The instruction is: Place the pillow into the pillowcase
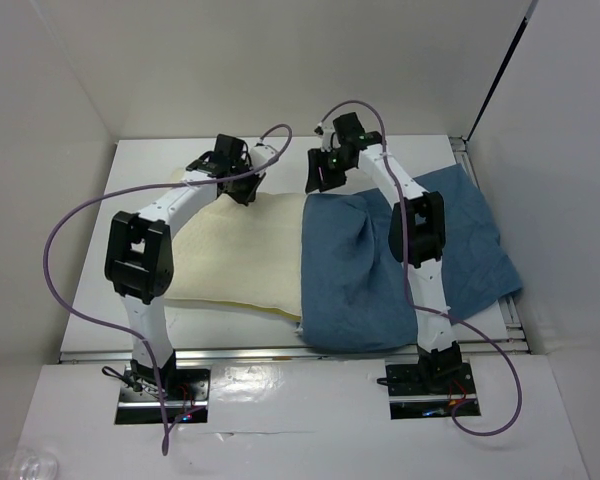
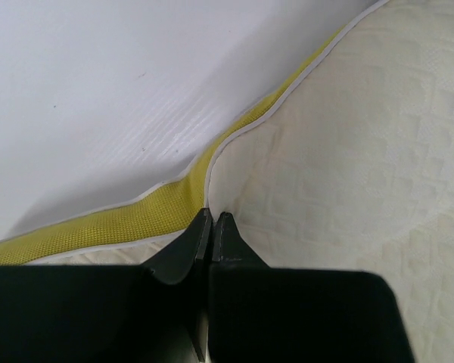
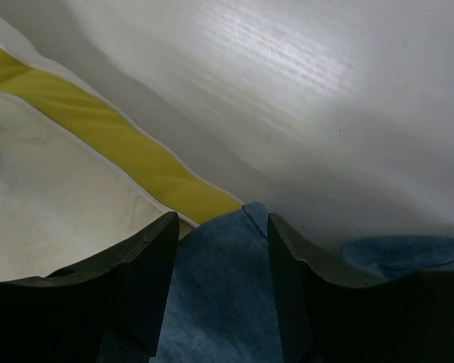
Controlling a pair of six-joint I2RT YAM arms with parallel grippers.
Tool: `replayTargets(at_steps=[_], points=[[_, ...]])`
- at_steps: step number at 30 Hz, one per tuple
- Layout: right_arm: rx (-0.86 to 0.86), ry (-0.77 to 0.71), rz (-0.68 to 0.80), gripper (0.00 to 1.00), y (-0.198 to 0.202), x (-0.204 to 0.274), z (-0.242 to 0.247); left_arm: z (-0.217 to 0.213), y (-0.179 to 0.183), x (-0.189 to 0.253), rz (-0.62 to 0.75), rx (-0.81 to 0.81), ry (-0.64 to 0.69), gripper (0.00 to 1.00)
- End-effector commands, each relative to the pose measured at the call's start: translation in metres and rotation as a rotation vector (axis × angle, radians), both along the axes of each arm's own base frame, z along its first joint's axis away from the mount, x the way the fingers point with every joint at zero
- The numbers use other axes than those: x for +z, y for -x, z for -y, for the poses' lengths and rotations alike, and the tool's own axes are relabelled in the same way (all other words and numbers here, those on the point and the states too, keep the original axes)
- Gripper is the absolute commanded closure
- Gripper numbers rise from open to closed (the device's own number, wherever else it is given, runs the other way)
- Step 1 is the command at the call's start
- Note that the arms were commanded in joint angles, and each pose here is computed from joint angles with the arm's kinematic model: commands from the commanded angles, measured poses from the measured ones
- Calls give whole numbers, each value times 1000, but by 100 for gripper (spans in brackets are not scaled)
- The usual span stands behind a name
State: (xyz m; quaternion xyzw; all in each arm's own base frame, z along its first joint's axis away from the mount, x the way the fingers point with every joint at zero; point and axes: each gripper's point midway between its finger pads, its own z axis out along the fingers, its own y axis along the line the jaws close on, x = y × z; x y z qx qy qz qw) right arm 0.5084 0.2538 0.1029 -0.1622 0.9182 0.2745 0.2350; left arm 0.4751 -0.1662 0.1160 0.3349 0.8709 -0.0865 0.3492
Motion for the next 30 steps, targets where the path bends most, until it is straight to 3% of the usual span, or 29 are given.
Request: replayTargets(at_steps=[1, 5, 6, 7, 8, 11, 22, 30], points=[[7, 36, -80, 42, 20, -15, 7, 8, -12, 62, 198, -10, 14, 100], [41, 19, -98, 48, 29, -15, 5, 13, -8, 66, 232, -23, -9, 100], [51, 7, -113, 54, 34, -13, 4, 17, -7, 66, 232, -32, -8, 100], [65, -14, -132, 70, 39, -14, 1, 16, -9, 68, 243, -23, -13, 100], [71, -24, -136, 79, 40, -13, -1, 16, -9, 68, 247, -29, -19, 100], [116, -65, -146, 100, 50, -8, -11, 16, -10, 74, 264, -28, -13, 100], [338, -338, 5, 100, 70, 104, -105, 26, -11, 73, 279, -53, -14, 100], [385, -380, 12, 100, 84, 114, -131, 33, -12, 79, 293, -56, 0, 100]])
